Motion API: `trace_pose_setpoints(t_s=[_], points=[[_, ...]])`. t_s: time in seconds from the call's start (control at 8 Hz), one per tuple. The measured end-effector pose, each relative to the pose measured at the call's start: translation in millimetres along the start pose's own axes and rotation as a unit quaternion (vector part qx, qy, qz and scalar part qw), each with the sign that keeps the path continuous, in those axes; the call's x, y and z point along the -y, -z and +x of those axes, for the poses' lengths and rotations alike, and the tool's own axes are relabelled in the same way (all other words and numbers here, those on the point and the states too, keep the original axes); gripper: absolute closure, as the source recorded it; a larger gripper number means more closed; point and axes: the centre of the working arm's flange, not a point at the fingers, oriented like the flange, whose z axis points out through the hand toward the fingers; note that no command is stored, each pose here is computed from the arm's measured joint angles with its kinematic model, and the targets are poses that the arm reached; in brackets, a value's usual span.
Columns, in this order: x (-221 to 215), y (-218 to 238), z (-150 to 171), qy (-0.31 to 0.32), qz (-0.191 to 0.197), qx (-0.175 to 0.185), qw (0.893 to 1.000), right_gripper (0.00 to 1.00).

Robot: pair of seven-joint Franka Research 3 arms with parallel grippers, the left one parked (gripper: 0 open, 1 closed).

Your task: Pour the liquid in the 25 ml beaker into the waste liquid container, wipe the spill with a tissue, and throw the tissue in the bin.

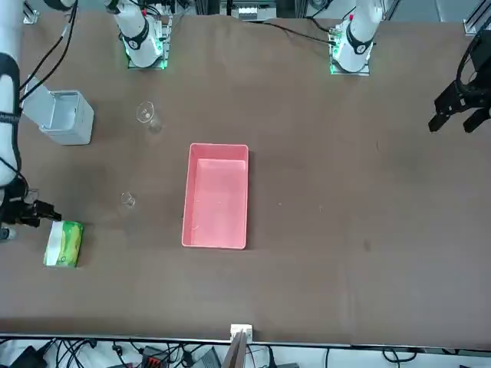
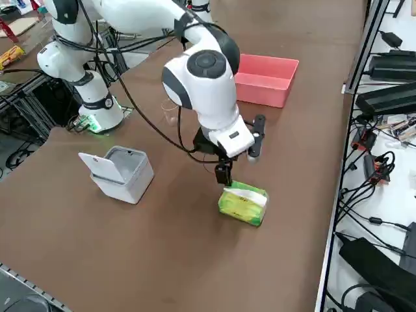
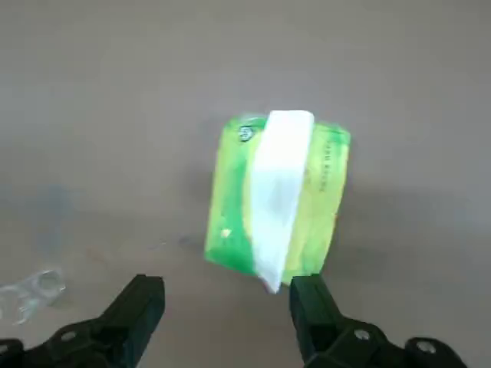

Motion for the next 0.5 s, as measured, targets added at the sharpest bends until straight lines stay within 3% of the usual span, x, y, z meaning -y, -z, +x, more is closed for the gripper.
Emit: trace_pose_setpoints(t_s=[0.5], points=[[-26,-42,3,-0.011,-0.016,0.005,1.000,0.00]])
